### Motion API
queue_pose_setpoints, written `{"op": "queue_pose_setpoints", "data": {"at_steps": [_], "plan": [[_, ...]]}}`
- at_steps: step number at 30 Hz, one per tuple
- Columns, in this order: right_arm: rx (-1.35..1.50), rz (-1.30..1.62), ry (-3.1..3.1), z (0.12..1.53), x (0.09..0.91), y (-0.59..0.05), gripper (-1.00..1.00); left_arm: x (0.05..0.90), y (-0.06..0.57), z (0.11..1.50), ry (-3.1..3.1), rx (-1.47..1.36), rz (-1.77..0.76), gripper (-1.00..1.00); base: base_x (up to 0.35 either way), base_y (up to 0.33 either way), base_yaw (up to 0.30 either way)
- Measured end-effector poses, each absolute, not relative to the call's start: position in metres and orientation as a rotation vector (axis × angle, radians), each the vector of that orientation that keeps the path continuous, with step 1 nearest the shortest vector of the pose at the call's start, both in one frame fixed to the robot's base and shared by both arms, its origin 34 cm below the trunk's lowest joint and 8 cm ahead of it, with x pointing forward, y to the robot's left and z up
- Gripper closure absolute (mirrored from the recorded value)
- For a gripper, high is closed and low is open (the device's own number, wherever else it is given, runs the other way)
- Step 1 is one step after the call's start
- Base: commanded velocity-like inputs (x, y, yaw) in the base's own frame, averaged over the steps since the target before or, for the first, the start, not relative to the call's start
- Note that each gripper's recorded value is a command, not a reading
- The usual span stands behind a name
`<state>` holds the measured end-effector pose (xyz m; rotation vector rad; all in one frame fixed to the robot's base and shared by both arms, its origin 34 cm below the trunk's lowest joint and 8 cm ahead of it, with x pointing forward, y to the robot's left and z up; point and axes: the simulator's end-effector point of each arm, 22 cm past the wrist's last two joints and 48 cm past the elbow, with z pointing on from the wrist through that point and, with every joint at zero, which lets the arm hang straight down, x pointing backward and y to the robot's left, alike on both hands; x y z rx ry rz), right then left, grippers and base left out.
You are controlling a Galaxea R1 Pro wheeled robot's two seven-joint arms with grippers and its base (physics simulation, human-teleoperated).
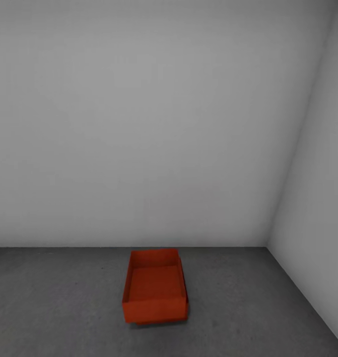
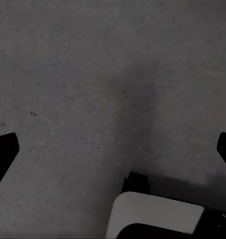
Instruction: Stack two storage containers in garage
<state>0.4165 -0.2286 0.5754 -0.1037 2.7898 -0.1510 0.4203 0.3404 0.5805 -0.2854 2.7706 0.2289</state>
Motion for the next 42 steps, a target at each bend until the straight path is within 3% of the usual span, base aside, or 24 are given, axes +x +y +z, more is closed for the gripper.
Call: {"op": "queue_pose_setpoints", "data": {"at_steps": [19, 35, 42], "plan": [[-0.125, -0.122, 2.875, 0.545, 0.313, -0.223, -1.00, 0.356, 0.338, 0.559, 2.830, -0.275, 0.241, -1.00, 0.000, 0.000, 0.000], [-0.135, -0.059, 2.938, 0.535, 0.267, -0.216, -1.00, 0.335, 0.330, 0.552, 2.858, -0.271, 0.230, -1.00, 0.000, 0.000, 0.000], [-0.136, -0.051, 2.945, 0.534, 0.261, -0.215, -1.00, 0.331, 0.310, 0.548, 2.870, -0.257, 0.111, -1.00, 0.000, 0.000, 0.000]]}}
